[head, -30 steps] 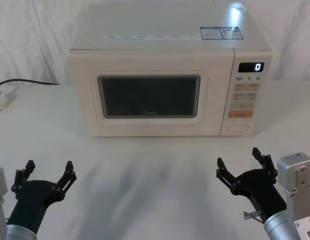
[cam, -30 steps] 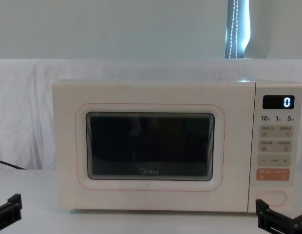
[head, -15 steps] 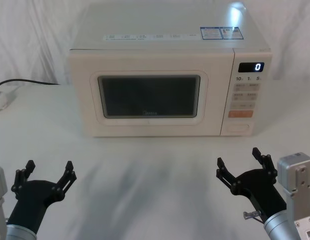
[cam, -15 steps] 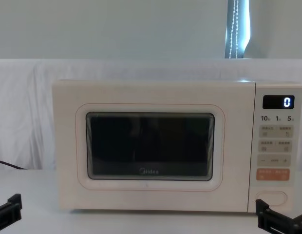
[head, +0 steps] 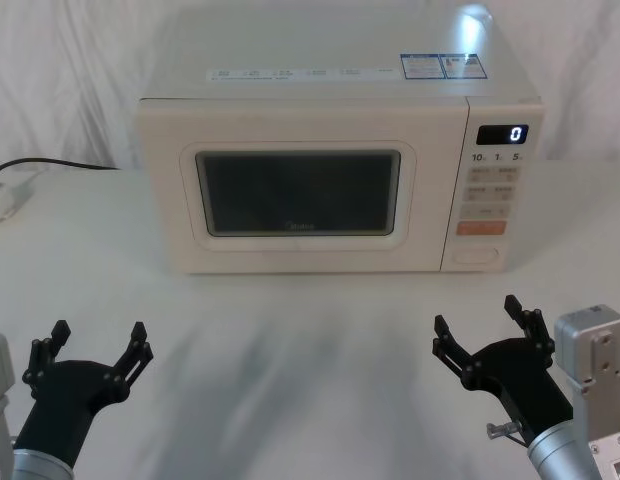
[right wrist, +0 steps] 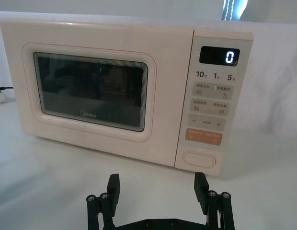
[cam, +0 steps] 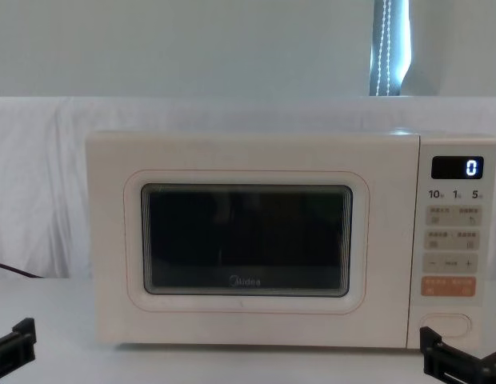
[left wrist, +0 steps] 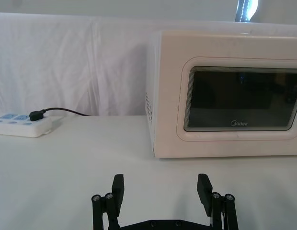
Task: Press the button to open the microwave door with one hand; close the microwave door with the other hand.
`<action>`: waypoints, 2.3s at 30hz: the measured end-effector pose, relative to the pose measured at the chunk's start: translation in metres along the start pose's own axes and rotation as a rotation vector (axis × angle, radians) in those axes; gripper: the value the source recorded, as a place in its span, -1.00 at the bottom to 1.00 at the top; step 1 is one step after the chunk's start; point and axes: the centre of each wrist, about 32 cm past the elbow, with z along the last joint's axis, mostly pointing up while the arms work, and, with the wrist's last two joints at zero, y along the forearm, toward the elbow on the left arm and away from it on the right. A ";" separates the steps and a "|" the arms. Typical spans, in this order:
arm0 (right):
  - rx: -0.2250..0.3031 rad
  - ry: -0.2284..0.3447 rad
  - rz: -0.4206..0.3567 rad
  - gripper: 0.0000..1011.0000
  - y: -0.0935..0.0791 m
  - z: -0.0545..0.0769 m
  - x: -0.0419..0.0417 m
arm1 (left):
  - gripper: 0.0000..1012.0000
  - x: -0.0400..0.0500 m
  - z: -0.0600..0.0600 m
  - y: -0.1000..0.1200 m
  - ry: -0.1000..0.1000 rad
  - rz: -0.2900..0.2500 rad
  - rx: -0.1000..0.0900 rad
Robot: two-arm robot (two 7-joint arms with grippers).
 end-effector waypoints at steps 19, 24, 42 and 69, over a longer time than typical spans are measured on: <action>-0.001 0.009 0.000 0.98 0.001 0.002 0.0004 | 0.98 0.0000 0.000 0.000 0.000 0.000 0.000; 0.001 0.018 -0.003 0.98 0.000 0.007 0.0022 | 0.98 0.0000 0.000 0.000 0.000 0.000 0.000; -0.035 0.038 -0.036 0.98 0.003 0.035 0.0033 | 0.98 0.0000 0.000 0.000 0.000 0.000 0.000; -0.167 0.031 -0.127 0.54 0.011 0.039 0.0035 | 0.98 0.0000 0.000 0.000 0.000 0.000 0.000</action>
